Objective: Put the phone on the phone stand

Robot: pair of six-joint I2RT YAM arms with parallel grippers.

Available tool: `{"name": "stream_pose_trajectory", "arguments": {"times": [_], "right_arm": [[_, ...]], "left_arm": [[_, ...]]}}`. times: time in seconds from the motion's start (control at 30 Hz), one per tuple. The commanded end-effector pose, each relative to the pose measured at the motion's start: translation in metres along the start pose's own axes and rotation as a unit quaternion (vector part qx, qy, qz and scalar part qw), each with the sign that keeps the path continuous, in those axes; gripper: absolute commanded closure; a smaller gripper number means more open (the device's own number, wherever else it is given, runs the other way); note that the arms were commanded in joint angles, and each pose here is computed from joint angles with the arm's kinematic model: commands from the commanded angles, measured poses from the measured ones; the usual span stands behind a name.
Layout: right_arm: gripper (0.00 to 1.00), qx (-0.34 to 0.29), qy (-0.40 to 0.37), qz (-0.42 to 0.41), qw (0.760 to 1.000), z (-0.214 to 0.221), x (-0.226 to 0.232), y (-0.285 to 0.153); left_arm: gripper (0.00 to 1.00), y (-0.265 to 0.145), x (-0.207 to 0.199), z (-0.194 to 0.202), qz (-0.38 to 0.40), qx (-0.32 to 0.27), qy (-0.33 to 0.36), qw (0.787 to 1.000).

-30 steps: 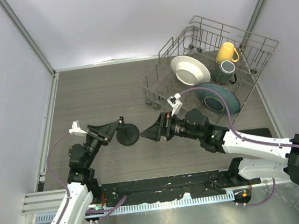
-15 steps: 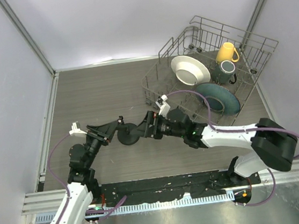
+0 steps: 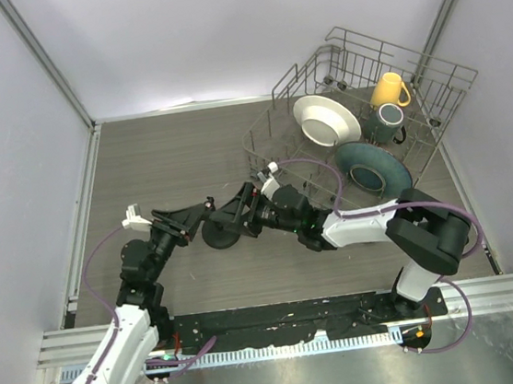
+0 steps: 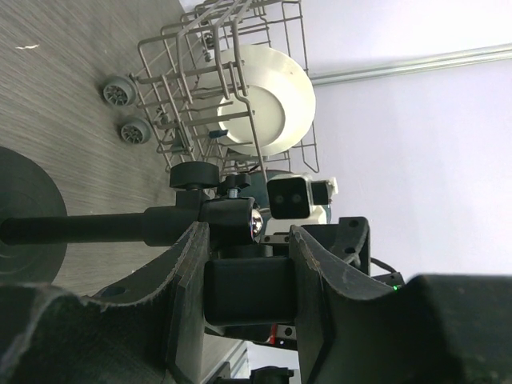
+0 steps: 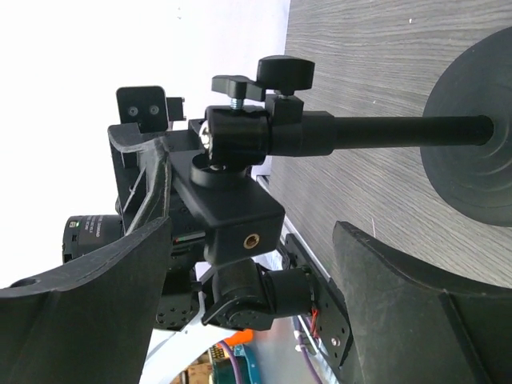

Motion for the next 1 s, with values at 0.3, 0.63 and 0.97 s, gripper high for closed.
{"name": "stream_pose_trajectory", "arguments": {"times": [0.3, 0.63, 0.97], "right_arm": [[0.27, -0.055, 0.042, -0.066, 0.995, -0.025, 0.022, 0.016], [0.84, -0.053, 0.035, -0.058, 0.996, -0.031, 0.019, 0.016], [0.99, -0.053, 0.026, -0.039, 0.998, -0.041, 0.014, 0.005]], "left_arm": [[1.00, 0.003, 0.027, 0.003, -0.057, 0.006, -0.015, 0.998], [1.00, -0.002, 0.054, 0.001, -0.118, -0.009, -0.015, 0.993], [1.00, -0.007, 0.092, -0.001, -0.214, -0.020, -0.010, 0.977]]}}
Point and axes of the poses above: each gripper's point midway between its finger pads, its own y axis out along the fingers, its own x axis along the line the jaws close on, z = x × y, the point moved 8 cm from there along -y, back along the fingers, and after that the axes turned 13 degrees about -y, right-handed, at the moved point
